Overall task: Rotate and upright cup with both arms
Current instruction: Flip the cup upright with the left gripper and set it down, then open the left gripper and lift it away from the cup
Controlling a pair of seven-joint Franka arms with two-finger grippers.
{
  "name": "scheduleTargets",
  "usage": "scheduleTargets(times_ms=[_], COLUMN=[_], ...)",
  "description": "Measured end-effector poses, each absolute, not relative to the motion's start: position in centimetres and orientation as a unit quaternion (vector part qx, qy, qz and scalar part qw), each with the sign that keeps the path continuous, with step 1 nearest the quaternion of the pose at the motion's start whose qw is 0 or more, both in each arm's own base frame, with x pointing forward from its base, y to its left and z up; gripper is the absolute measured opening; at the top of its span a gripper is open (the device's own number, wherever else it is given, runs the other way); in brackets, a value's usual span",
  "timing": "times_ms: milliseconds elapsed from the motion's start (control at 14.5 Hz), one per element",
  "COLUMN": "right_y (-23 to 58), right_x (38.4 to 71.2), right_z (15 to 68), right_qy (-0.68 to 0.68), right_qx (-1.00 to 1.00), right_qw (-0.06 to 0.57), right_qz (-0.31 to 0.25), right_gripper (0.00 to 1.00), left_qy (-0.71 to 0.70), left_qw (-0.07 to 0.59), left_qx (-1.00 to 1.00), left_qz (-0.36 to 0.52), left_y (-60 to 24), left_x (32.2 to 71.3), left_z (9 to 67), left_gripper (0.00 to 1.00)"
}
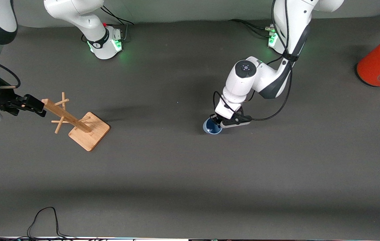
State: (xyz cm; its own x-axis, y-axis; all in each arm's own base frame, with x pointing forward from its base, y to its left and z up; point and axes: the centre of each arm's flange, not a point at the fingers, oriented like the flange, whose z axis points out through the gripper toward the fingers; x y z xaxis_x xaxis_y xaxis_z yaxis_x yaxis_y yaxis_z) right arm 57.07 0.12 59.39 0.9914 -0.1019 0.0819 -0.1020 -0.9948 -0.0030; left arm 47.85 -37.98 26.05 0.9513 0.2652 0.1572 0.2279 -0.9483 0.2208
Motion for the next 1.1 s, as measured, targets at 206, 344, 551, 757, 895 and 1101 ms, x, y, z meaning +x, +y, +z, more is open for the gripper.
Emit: scheduleTargets(times_ms=[206,344,551,757,895,1101], right_y=[-0.4,-0.4,-0.4,-0.4,-1.1,-2.1], right_x=[56.8,56.7,56.7,56.6,56.5,56.3], right_z=[59.7,59.6,59.7,59.9,60.0,59.9], right_qy=[-0.055,-0.055,-0.055,-0.055,-0.06,-0.065], right_qx=[0.998,0.998,0.998,0.998,0.997,0.997], right_qw=[-0.002,-0.003,-0.003,-0.003,-0.004,-0.003], right_qz=[0.039,0.037,0.037,0.038,0.038,0.029], right_gripper=[1.0,1.0,1.0,1.0,1.0,1.0], left_qy=[0.121,0.121,0.123,0.129,0.141,0.151], left_qw=[0.096,0.097,0.097,0.1,0.104,0.11], left_qx=[0.984,0.984,0.984,0.983,0.981,0.979], left_qz=[0.086,0.086,0.088,0.09,0.09,0.086], left_y=[-38.4,-38.4,-38.2,-38.3,-38.7,-40.4], left_x=[47.2,47.3,47.4,47.5,47.4,46.1], left_z=[24.8,24.3,24.2,24.6,25.0,25.3], left_gripper=[0.07,0.07,0.34,0.63,0.85,1.0])
